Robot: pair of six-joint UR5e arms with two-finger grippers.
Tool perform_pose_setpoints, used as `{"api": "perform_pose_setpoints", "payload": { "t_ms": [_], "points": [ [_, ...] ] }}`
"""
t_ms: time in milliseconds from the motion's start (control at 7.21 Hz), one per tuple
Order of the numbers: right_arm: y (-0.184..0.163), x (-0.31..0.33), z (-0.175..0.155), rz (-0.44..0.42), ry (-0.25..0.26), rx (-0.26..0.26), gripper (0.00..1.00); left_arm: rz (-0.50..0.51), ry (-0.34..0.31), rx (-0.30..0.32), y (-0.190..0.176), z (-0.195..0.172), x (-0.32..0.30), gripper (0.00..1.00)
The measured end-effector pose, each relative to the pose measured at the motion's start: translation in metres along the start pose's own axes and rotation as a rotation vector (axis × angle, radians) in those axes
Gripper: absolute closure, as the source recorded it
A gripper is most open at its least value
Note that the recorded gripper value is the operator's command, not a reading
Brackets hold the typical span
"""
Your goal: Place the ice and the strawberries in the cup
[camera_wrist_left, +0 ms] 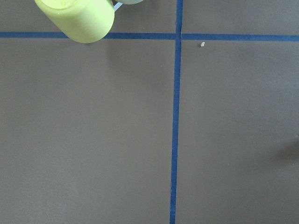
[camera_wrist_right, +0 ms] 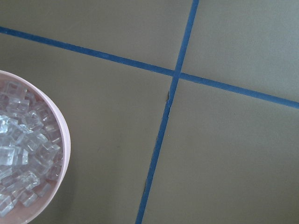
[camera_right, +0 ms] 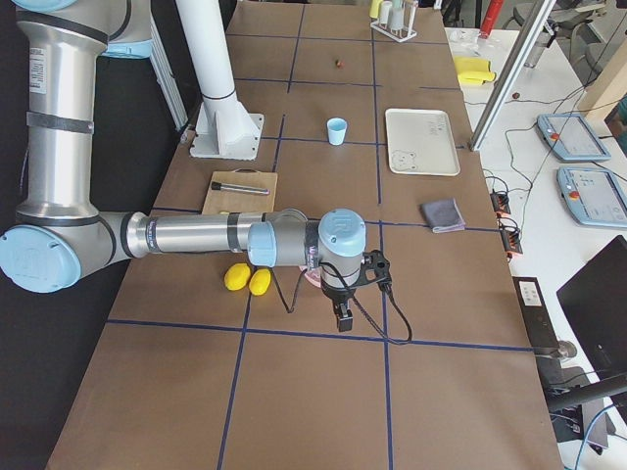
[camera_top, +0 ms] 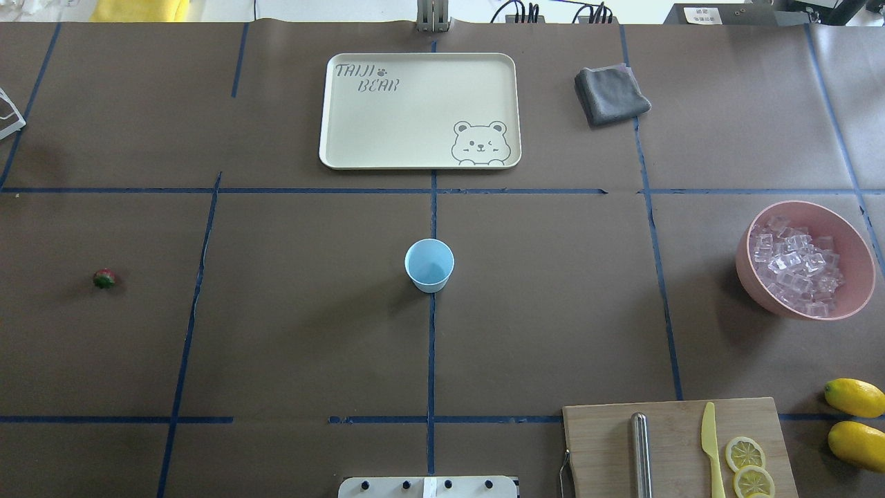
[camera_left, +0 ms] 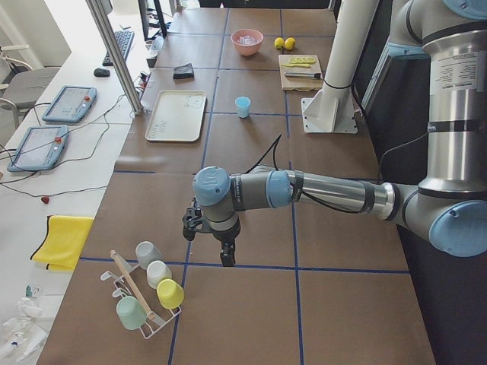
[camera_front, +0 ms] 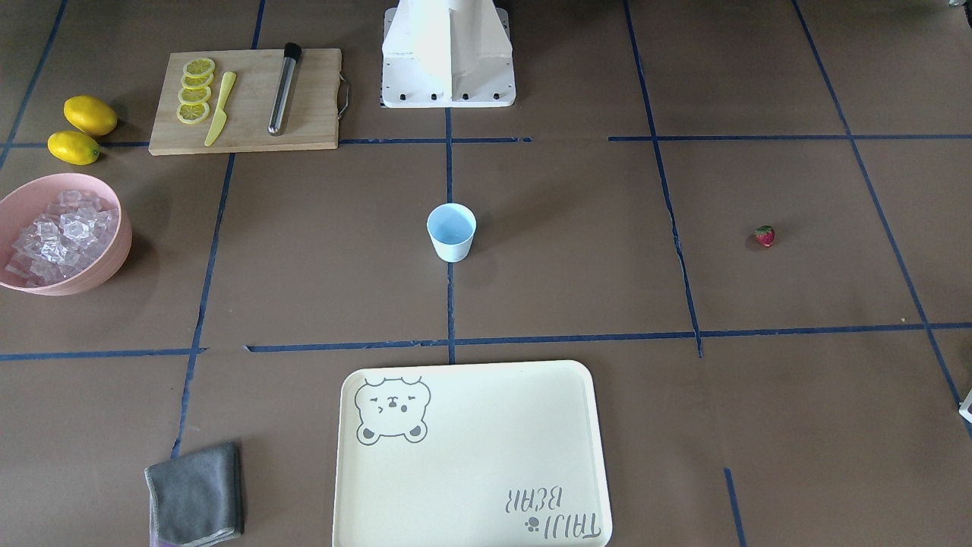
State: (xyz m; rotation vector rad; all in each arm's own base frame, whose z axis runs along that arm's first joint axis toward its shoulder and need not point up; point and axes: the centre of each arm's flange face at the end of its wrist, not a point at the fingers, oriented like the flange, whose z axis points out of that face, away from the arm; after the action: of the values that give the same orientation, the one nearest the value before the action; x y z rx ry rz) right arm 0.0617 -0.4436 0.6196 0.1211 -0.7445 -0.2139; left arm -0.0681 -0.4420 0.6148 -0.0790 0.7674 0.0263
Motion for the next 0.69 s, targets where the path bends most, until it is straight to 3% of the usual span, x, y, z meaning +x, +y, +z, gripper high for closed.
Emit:
{"api": "perform_pose_setpoints", "payload": {
  "t_ms": [693],
  "points": [
    [0.0016, 0.0010, 0.0018, 0.001, -0.004, 0.000, 0.00, 0.021, 0.000, 0.012, 0.0031, -0.0012, 0.0044, 0.00]
  ]
}}
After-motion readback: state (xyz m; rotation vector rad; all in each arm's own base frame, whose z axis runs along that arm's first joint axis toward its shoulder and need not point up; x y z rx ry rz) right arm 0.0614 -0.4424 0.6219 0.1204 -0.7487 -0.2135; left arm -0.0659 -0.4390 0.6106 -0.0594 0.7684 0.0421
